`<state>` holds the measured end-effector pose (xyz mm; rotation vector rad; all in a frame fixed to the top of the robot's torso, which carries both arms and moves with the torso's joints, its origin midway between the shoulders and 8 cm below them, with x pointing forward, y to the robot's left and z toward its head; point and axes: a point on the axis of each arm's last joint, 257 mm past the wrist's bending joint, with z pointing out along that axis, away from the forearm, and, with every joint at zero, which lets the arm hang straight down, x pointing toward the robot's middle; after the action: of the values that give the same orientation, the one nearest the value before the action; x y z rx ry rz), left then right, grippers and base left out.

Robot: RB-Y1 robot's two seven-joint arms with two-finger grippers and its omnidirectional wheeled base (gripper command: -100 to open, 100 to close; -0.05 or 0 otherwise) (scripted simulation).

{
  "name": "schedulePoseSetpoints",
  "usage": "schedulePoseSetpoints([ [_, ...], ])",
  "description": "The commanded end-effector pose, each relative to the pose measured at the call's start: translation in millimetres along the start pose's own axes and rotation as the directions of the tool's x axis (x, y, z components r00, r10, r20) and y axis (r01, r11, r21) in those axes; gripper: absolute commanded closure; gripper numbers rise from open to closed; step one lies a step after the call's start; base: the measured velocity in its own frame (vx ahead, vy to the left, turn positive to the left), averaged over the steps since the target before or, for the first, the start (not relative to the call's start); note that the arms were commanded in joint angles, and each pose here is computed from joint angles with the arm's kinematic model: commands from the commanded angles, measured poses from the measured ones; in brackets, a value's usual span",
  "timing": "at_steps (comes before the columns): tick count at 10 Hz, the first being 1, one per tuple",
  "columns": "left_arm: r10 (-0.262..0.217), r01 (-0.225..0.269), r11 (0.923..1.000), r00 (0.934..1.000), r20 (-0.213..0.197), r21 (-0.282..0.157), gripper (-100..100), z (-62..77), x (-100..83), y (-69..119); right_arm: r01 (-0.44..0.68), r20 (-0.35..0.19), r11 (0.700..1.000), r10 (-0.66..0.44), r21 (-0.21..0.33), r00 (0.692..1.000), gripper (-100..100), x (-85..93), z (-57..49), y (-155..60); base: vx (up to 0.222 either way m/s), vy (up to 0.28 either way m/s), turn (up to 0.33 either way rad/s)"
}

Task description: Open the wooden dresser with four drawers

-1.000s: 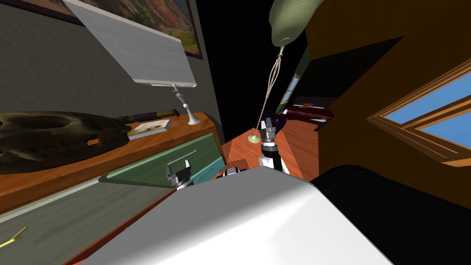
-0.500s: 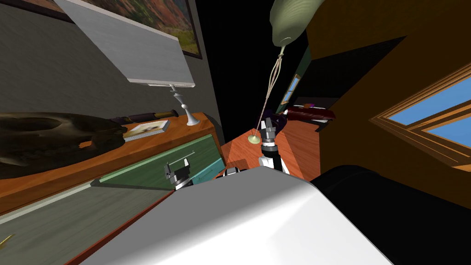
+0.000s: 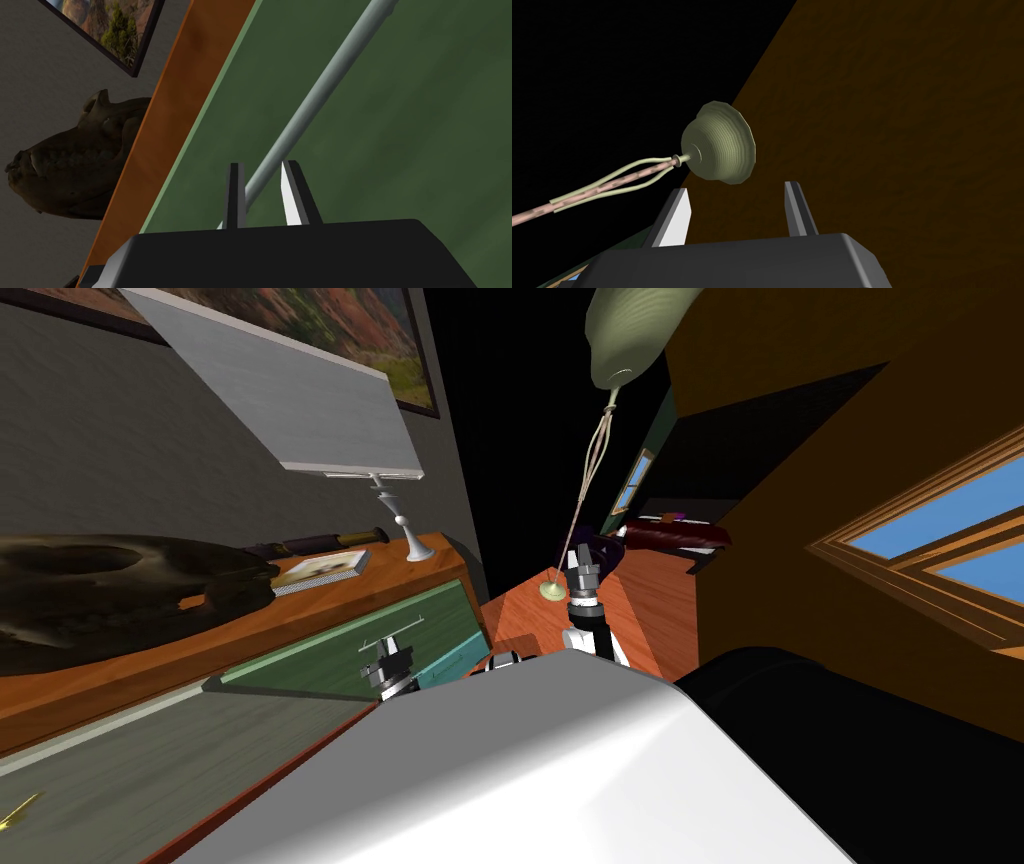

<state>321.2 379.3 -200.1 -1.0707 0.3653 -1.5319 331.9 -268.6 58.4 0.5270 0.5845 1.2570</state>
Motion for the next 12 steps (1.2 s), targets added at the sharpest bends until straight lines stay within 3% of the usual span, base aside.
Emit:
schedulePoseSetpoints([
  [1, -0.002, 0.002, 1.0000, 1.0000, 0.005, -0.002, 100, -14.8, -0.7, 4.4, 0.000, 0.000, 1.000, 0.000, 0.000, 1.000, 0, 0.0, 0.0, 0.0, -0.020, 0.009, -0.019],
  [2, -0.002, 0.002, 1.0000, 1.0000, 0.004, -0.002, 100, -11.2, 0.1, 3.8, 0.000, 0.000, 1.000, 0.000, 0.000, 1.000, 0, 0.0, 0.0, 0.0, -0.009, 0.005, -0.003],
  [3, 0.010, -0.010, 0.9999, 0.9998, -0.019, -0.001, -100, -6.0, -1.1, -1.2, 0.000, 0.000, 1.000, 0.000, 0.000, 1.000, 0, 0.0, 0.0, 0.0, 0.003, -0.023, 0.008],
  [5, 0.007, -0.007, 1.0000, 0.9999, -0.015, -0.004, -100, 3.5, -0.3, -2.8, 0.000, 0.000, 1.000, 0.000, 0.000, 1.000, 0, 0.0, 0.0, 0.0, 0.019, -0.130, 0.028],
  [7, -0.019, 0.019, 0.9998, 0.9994, 0.028, -0.002, -100, 0.7, 2.8, 3.9, 0.000, 0.000, 1.000, 0.000, 0.000, 1.000, 0, 0.0, 0.0, 0.0, 0.031, -0.109, 0.013],
  [8, -0.012, 0.012, 0.9999, 0.9998, 0.017, -0.002, -100, 0.7, 2.4, 2.1, 0.000, 0.000, 1.000, 0.000, 0.000, 1.000, 0, 0.0, 0.0, 0.0, 0.010, -0.035, 0.001],
  [12, -0.014, 0.014, 0.9999, 0.9999, 0.010, -0.006, -100, 27.5, 6.9, -0.5, 0.000, 0.000, 1.000, 0.000, 0.000, 1.000, 0, 0.0, 0.0, 0.0, 0.006, -0.007, 0.021],
])
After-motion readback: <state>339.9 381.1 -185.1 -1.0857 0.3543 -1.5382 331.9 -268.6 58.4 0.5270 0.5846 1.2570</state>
